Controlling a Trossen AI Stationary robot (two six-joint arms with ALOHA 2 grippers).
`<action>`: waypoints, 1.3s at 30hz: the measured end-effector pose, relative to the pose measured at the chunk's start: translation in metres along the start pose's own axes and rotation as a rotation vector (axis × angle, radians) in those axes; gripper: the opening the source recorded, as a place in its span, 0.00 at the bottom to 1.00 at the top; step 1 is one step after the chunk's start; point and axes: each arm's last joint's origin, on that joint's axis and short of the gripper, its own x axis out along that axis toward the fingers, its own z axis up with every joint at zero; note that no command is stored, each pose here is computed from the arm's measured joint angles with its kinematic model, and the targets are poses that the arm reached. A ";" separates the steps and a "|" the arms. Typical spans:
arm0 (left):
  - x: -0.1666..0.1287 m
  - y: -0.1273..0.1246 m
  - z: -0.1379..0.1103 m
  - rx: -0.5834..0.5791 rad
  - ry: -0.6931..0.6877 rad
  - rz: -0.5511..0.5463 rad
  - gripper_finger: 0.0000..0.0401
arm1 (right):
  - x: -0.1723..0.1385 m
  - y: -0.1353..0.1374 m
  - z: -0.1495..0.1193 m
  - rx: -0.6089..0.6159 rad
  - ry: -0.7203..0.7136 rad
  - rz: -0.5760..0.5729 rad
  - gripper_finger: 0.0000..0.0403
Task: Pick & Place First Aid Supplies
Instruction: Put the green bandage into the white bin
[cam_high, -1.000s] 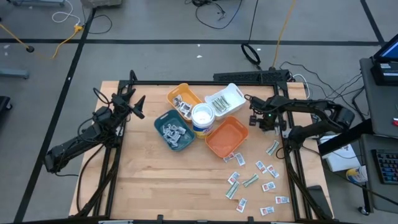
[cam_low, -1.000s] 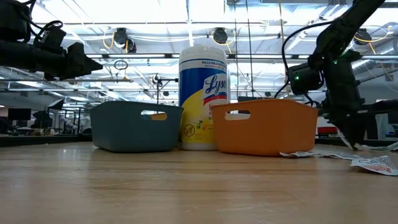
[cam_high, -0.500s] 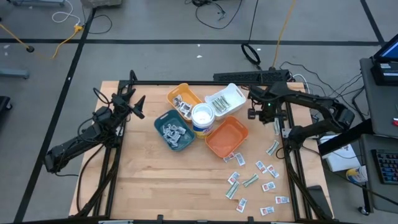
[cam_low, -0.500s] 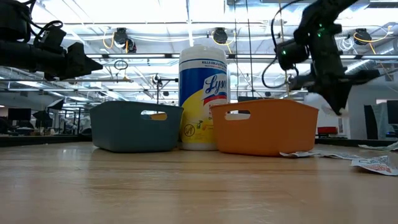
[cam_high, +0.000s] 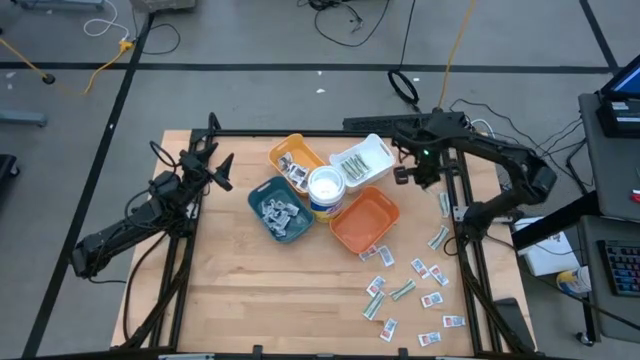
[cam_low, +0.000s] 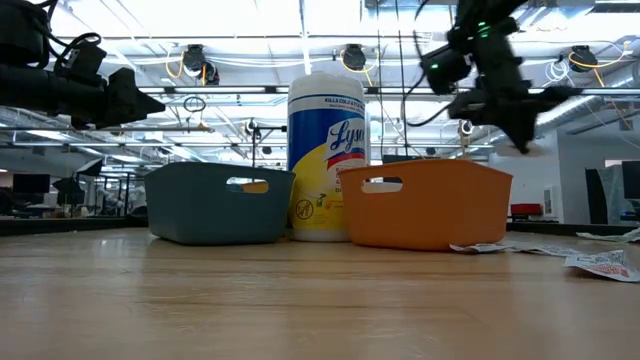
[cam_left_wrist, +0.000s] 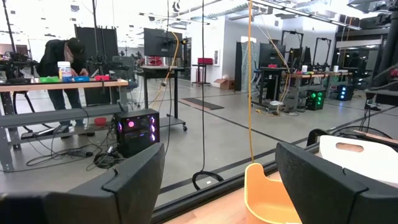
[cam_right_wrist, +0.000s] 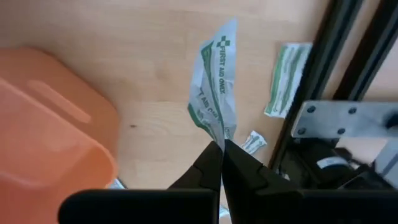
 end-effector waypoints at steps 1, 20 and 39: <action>0.000 0.000 0.000 0.000 0.000 0.000 0.77 | -0.002 0.005 0.005 -0.023 -0.002 -0.002 0.00; 0.000 0.000 0.000 0.000 0.000 0.000 0.77 | -0.062 0.101 0.088 -0.334 -0.147 0.054 0.00; 0.000 0.000 0.000 0.000 0.000 0.000 0.77 | 0.029 0.142 0.095 -0.402 -0.149 0.012 0.00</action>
